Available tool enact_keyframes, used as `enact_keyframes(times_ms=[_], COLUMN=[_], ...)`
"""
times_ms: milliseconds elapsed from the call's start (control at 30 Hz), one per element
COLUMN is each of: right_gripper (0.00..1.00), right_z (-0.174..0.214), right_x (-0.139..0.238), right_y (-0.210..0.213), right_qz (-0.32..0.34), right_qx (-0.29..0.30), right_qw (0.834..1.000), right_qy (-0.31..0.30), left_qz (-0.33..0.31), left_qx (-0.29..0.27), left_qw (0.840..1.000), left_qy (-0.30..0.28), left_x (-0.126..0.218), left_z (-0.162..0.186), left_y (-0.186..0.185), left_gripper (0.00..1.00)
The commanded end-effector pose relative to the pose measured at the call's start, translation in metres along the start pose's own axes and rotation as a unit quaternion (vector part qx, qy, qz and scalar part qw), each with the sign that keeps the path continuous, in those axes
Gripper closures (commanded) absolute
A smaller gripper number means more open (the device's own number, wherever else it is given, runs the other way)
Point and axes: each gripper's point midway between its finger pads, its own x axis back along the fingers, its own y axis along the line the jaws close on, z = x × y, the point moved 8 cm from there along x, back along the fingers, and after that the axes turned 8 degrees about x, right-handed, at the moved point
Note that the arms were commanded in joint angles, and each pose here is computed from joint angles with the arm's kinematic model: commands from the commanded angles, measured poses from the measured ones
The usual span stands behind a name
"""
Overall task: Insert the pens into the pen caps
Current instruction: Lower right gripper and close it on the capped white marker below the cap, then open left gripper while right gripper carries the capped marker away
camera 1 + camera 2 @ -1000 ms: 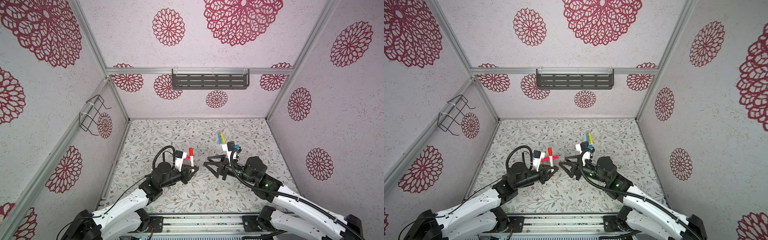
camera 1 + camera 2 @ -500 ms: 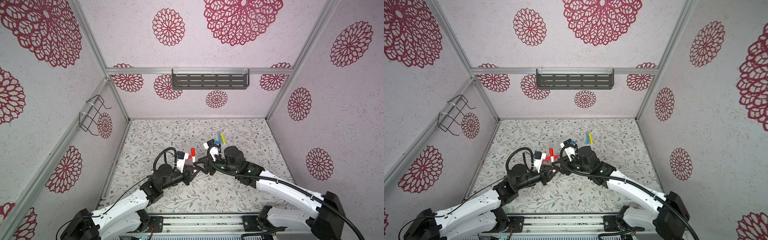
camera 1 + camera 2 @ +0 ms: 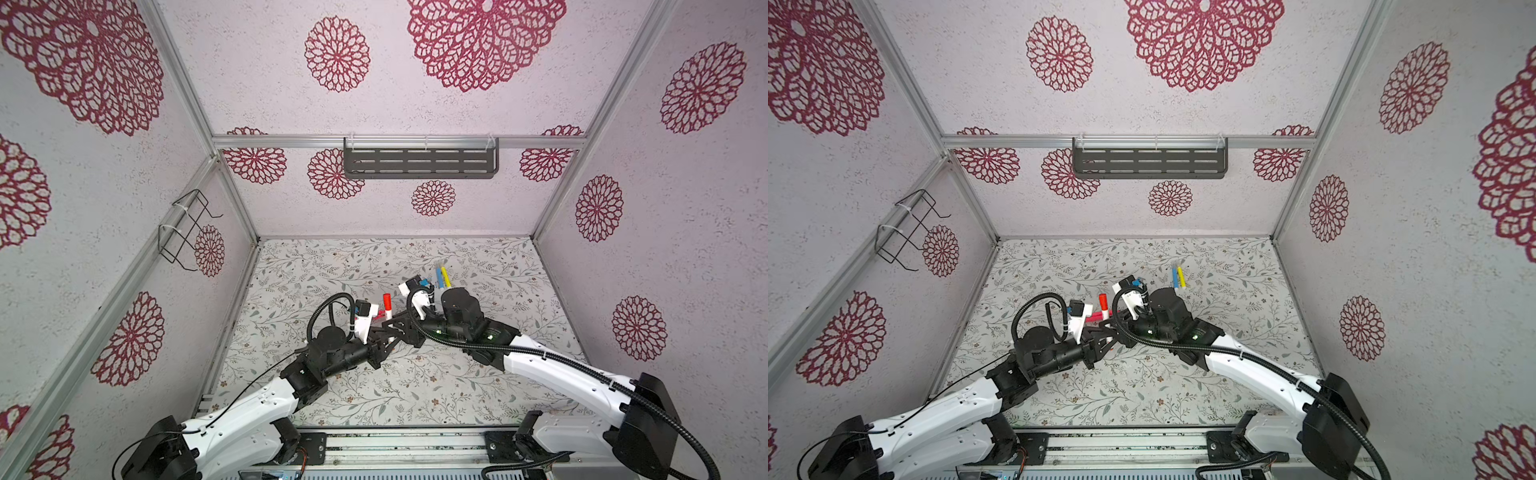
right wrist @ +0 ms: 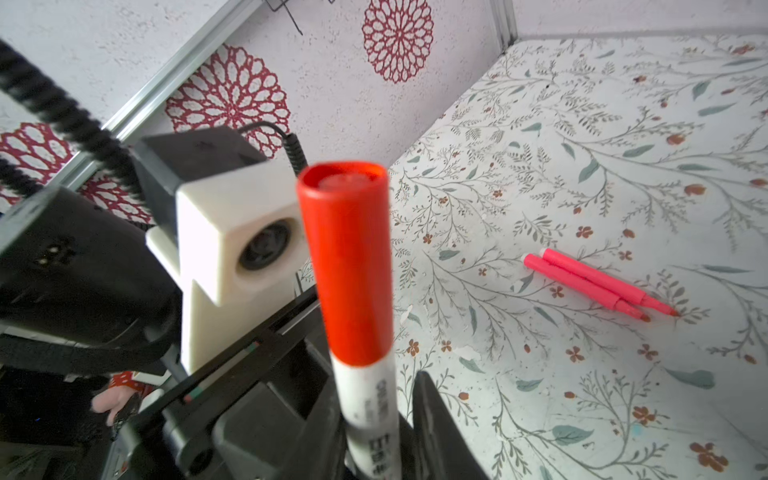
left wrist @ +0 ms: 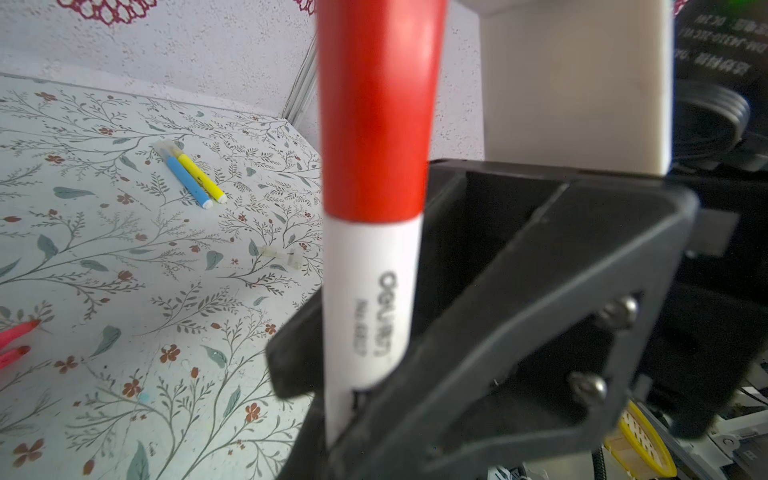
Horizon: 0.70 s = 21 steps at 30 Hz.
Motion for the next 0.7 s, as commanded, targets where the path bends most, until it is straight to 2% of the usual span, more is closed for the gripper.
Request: enact_keyframes(times_ms=[0,33,67,100,167,200,267,400,567,667], right_gripper=[0.85,0.89,0.9,0.9,0.9,0.9,0.9,0.89,0.88,0.88], right_z=[-0.012,-0.011,-0.011,-0.01,-0.012,-0.013,-0.015,-0.013,-0.005,-0.009], right_x=[0.003,0.004,0.005,0.007,0.01,0.012,0.017,0.023,0.012,-0.005], right_y=[0.008,0.007,0.006,0.004,-0.003,-0.008,-0.024,-0.069,-0.134,-0.167], right_qz=[-0.011,-0.006,0.0,0.011,0.046,0.07,0.121,0.222,0.321,0.348], right_qx=[0.011,0.01,0.009,0.008,0.005,0.004,-0.003,-0.036,-0.07,-0.077], right_qw=[1.0,1.0,1.0,1.0,0.999,0.997,0.993,0.974,0.938,0.923], right_qy=[-0.025,-0.026,-0.027,-0.027,-0.025,-0.022,-0.013,0.027,0.109,0.147], left_qz=[0.016,0.013,0.01,0.003,-0.019,-0.037,-0.088,-0.168,-0.175,-0.182], left_qx=[-0.014,-0.014,-0.013,-0.009,-0.003,0.0,0.005,0.009,0.019,0.023], left_qw=[1.0,1.0,1.0,1.0,1.0,0.999,0.996,0.986,0.984,0.983], left_qy=[-0.012,-0.012,-0.012,-0.012,-0.009,-0.008,-0.005,-0.008,-0.02,-0.027], left_x=[-0.001,-0.002,-0.002,-0.002,-0.004,-0.004,-0.002,0.009,0.025,0.032], left_z=[-0.009,-0.009,-0.008,-0.008,-0.007,-0.007,-0.005,0.001,0.01,0.013], left_y=[-0.011,-0.01,-0.009,-0.007,-0.002,0.001,0.011,0.028,0.034,0.036], left_gripper=[1.0,1.0,0.96,0.83,0.47,0.39,0.35,0.35,0.34,0.34])
